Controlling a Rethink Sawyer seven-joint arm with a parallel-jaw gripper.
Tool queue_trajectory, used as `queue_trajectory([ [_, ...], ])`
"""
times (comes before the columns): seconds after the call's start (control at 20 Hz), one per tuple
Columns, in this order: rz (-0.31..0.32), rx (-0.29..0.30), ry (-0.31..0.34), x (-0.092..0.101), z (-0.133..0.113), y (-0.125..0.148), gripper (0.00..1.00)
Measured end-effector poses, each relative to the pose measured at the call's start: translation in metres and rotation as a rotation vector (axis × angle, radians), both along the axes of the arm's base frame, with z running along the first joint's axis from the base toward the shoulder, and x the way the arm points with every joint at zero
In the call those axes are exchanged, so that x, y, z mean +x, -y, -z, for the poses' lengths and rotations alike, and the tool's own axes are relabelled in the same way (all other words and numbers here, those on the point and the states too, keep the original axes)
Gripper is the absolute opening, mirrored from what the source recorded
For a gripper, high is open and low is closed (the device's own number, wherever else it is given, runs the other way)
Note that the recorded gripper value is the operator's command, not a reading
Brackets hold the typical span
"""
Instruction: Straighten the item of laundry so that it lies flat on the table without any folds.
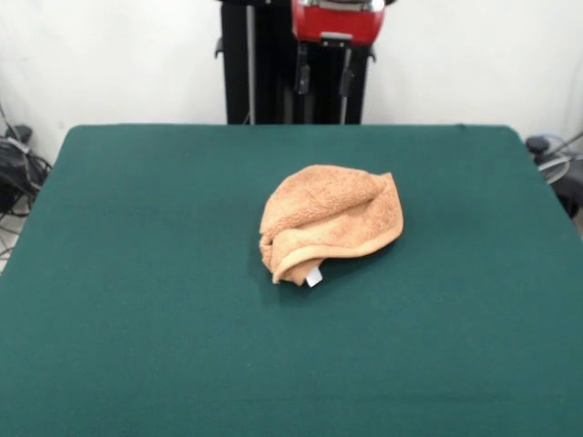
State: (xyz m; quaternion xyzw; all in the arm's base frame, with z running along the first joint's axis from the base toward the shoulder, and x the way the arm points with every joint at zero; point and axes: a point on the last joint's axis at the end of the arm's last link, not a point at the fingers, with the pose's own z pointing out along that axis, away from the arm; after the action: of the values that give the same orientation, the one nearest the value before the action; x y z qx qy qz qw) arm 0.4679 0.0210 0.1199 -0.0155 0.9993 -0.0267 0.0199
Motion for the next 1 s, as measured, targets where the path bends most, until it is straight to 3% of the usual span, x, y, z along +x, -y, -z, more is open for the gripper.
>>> queue_trajectory([
  [0.5, -0.002, 0.017, -0.011, -0.005, 0.023, -0.003, 1.00],
  [0.75, -0.015, 0.011, 0.100, 0.005, 0.042, -0.008, 1.00],
  [0.8, -0.018, 0.007, 0.160, 0.010, 0.050, -0.009, 1.00],
  [1.0, -0.019, 0.006, 0.229, 0.013, 0.066, -0.010, 1.00],
])
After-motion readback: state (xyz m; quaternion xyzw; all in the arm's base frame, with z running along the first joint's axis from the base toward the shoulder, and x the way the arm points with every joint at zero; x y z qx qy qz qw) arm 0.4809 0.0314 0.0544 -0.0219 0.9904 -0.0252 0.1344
